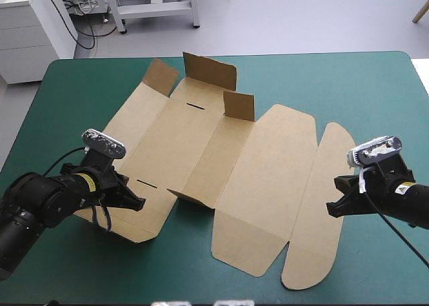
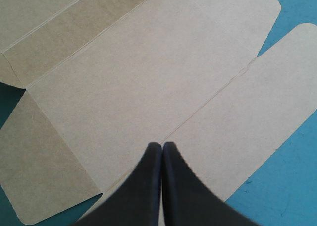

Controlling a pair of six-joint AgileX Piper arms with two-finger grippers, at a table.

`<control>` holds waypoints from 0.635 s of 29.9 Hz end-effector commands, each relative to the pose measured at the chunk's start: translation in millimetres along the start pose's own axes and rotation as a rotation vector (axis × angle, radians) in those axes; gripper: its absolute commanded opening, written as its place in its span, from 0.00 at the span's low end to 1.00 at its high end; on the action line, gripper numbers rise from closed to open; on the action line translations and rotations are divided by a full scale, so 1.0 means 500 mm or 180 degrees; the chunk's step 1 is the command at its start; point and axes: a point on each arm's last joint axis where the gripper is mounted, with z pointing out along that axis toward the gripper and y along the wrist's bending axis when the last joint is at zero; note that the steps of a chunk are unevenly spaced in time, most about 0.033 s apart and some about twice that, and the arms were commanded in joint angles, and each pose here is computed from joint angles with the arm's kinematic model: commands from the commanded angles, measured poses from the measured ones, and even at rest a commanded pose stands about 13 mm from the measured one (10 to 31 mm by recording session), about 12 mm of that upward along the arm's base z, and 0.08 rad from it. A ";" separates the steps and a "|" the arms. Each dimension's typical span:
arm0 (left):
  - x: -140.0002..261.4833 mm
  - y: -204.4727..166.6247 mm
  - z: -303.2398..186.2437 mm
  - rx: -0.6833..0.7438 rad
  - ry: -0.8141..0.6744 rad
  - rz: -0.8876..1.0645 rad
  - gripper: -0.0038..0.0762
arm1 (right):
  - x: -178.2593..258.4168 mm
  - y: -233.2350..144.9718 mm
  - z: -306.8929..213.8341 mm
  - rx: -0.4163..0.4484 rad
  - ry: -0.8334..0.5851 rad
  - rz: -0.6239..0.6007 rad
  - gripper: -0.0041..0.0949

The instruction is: Fold the box

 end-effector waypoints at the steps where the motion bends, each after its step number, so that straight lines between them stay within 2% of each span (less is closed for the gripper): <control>1: -0.020 0.001 -0.021 -0.0005 -0.0275 -0.0021 0.04 | -0.022 0.001 -0.014 0.0048 -0.0217 -0.0057 0.03; 3: -0.020 0.001 -0.021 -0.0005 -0.0275 -0.0021 0.04 | -0.022 0.000 -0.014 0.0053 -0.0222 -0.0069 0.06; 5: -0.020 0.001 -0.021 -0.0005 -0.0275 -0.0021 0.04 | -0.023 0.000 -0.015 0.0065 -0.0240 -0.0069 0.13; 7: -0.020 0.001 -0.021 -0.0005 -0.0275 -0.0021 0.04 | -0.023 0.000 -0.015 0.0064 -0.0240 -0.0040 0.28; 12: -0.020 0.001 -0.021 -0.0005 -0.0275 -0.0021 0.04 | -0.025 -0.002 -0.015 0.0099 -0.0275 -0.0028 0.74; 14: -0.021 0.001 -0.021 -0.0005 -0.0281 -0.0021 0.04 | -0.029 -0.003 -0.018 0.0120 -0.0314 -0.0011 0.84; 19: -0.022 0.001 -0.021 -0.0006 -0.0309 -0.0021 0.04 | -0.045 -0.006 -0.016 0.0023 -0.0182 0.0006 0.86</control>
